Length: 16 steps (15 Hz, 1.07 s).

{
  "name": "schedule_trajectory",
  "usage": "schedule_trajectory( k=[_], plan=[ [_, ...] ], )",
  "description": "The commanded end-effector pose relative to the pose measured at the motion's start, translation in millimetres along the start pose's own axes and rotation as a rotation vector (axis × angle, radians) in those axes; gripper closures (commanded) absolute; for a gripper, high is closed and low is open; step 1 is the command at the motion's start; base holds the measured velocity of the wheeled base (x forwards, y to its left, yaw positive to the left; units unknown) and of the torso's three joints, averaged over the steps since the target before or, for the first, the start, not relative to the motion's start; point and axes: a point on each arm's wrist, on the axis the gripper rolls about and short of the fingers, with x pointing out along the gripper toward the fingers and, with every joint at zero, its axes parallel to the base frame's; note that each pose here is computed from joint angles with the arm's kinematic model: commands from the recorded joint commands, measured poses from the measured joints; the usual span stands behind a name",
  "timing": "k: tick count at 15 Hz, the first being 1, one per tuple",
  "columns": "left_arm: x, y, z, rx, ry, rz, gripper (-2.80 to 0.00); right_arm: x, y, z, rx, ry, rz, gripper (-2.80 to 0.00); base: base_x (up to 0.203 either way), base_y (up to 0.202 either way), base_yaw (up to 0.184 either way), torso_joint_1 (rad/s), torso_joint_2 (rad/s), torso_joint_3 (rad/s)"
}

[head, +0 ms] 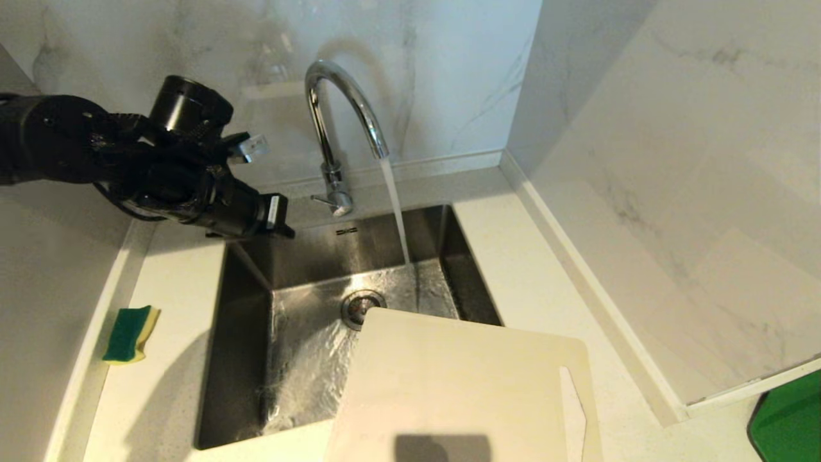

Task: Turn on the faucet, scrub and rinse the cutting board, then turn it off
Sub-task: Turn off the tap

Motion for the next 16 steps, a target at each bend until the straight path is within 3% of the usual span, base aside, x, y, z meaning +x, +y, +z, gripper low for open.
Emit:
schedule_trajectory(
  k=[1, 3, 6, 9, 13, 16],
  plan=[
    [37, 1.0, 5, -0.019, 0.008, 0.002, 0.00, 0, 0, 0, 0.000, 0.001, 0.000, 0.00, 0.000, 0.000, 0.000, 0.000, 0.00, 0.000],
    [60, 3.0, 7, -0.021, -0.011, 0.006, 0.00, 0, 0, 0, 0.000, 0.001, 0.000, 0.00, 0.000, 0.000, 0.000, 0.000, 0.00, 0.000],
    [92, 15.7, 8, -0.031, -0.086, 0.087, 0.00, 0, 0, 0, 0.000, 0.001, 0.000, 0.00, 0.000, 0.000, 0.000, 0.000, 0.00, 0.000],
    [93, 26.1, 15, -0.046, -0.136, 0.105, 0.00, 0, 0, 0, 0.000, 0.001, 0.002, 0.00, 0.000, 0.000, 0.000, 0.000, 0.00, 0.000],
    [95, 27.6, 26, -0.047, -0.260, 0.089, 0.00, 0, 0, 0, 0.000, 0.001, 0.001, 0.00, 0.000, 0.000, 0.000, 0.000, 0.00, 0.000],
    [94, 27.1, 29, -0.044, -0.280, 0.084, 0.00, 0, 0, 0, 0.000, 0.001, 0.002, 0.00, 0.000, 0.000, 0.000, 0.000, 0.00, 0.000]
  ],
)
